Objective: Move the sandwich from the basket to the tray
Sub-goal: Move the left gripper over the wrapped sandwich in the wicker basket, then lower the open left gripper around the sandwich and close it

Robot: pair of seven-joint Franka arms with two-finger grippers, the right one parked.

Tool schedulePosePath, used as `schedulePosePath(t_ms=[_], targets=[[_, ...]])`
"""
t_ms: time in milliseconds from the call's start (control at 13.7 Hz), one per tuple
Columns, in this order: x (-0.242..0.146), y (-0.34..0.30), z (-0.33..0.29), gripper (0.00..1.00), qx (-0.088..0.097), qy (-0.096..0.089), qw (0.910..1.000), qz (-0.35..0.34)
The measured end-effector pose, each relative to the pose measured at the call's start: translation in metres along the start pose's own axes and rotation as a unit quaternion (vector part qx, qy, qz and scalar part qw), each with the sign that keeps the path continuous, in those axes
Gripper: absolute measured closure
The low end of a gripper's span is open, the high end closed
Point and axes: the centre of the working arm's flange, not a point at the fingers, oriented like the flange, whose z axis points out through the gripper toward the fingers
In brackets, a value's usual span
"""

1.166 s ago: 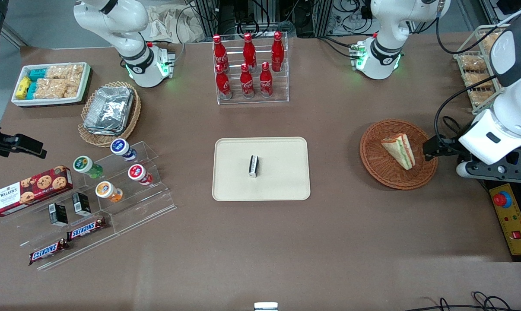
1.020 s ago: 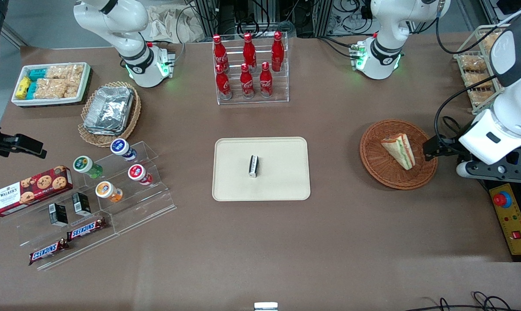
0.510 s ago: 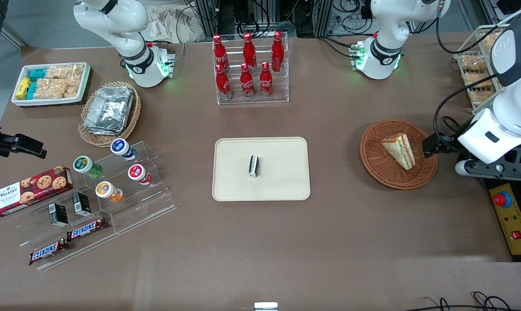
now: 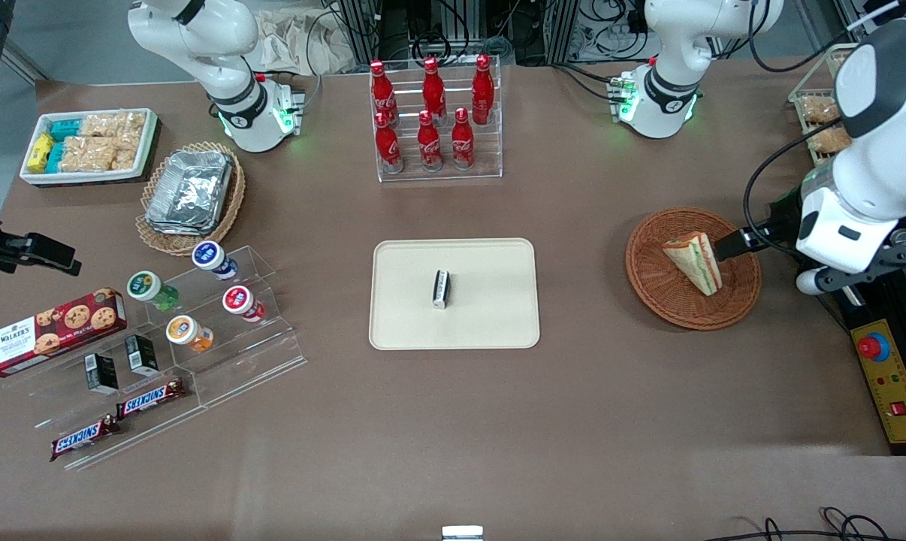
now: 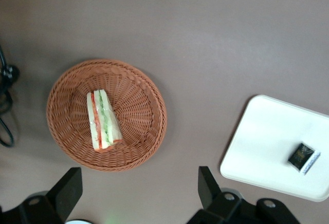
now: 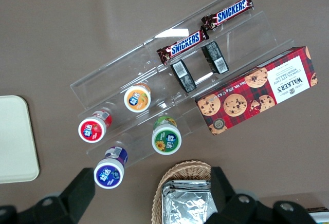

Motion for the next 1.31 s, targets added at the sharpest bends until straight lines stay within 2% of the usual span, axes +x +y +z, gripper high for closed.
schedulePosePath(t_ms=[146, 364, 510, 728, 947, 1311], targets=[[-0.024, -0.012, 0.033, 0.0, 0.005, 0.006, 0.9998, -0.018], [-0.059, -0.031, 0.091, 0.0, 0.027, 0.007, 0.999, -0.035], [-0.066, -0.041, 0.114, 0.0, 0.039, 0.017, 0.9985, -0.034], [-0.076, -0.052, 0.156, 0.0, 0.034, 0.038, 0.9983, -0.029], [-0.085, -0.074, 0.203, 0.0, 0.017, 0.063, 0.997, -0.041], [-0.067, -0.144, 0.262, 0.0, 0.019, 0.051, 0.9914, -0.119]])
